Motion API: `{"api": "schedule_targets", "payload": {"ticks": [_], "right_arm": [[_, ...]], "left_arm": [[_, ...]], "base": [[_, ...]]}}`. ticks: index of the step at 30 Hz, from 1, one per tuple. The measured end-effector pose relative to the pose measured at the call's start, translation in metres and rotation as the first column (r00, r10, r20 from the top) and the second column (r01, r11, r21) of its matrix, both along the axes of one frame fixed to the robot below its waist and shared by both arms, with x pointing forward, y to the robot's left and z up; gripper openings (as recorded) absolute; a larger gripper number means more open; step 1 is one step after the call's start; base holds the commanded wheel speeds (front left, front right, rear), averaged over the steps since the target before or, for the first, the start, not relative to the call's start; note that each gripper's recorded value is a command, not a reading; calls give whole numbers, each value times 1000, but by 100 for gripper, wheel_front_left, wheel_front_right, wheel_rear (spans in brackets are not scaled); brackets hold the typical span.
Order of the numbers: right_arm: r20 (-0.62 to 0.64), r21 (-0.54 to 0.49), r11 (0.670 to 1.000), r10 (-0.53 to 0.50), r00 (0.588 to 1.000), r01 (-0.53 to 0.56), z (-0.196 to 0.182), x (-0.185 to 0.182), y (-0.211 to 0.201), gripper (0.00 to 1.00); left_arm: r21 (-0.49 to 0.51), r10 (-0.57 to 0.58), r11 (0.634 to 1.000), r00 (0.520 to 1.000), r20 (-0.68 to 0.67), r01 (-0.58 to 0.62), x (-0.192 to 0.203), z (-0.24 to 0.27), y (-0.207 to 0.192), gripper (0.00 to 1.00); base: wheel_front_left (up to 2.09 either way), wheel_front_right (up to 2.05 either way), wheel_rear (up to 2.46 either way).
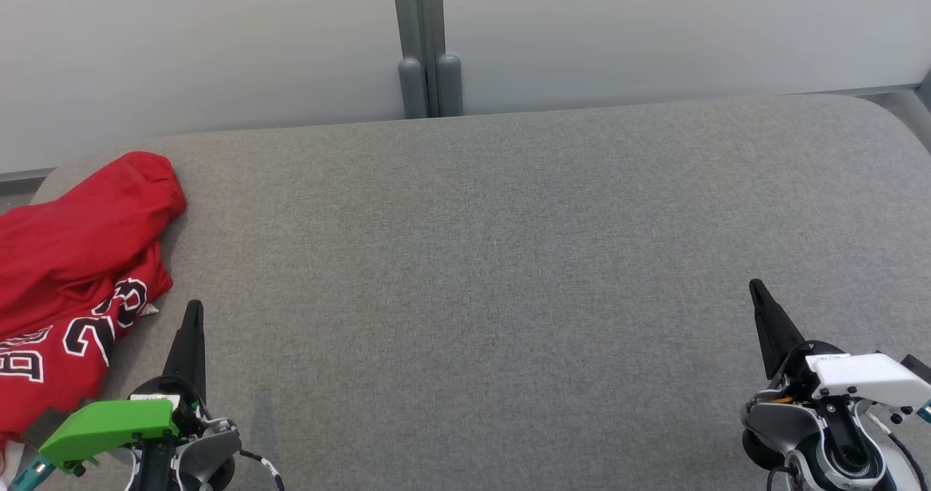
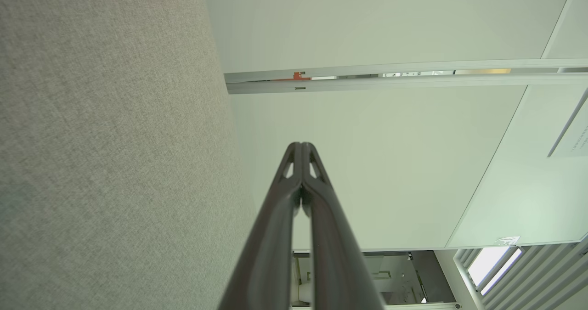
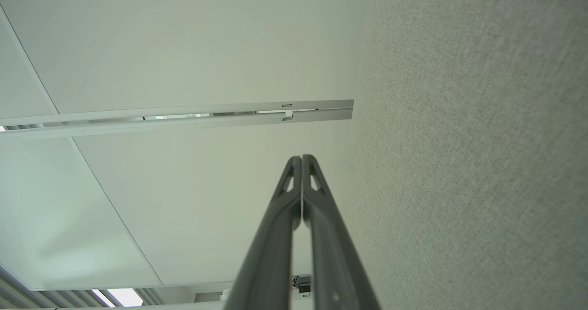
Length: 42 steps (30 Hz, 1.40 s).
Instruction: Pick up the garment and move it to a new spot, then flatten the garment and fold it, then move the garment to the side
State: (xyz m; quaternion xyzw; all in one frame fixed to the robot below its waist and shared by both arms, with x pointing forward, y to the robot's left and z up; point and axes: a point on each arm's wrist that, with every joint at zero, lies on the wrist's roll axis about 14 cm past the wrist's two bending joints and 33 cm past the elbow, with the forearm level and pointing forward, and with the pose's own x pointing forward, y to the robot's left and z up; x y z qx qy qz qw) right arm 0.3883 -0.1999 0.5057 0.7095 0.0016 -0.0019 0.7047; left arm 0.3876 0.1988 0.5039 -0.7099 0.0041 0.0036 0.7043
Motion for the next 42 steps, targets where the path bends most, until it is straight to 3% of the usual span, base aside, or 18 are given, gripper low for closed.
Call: {"api": "schedule_targets", "payload": {"ticks": [42], "right_arm": [[0, 0, 1000, 0, 1000, 0, 0, 0, 0, 0]], "left_arm": [[0, 0, 1000, 1000, 0, 0, 0, 0, 0, 0]], "base": [[0, 0, 0]]}}
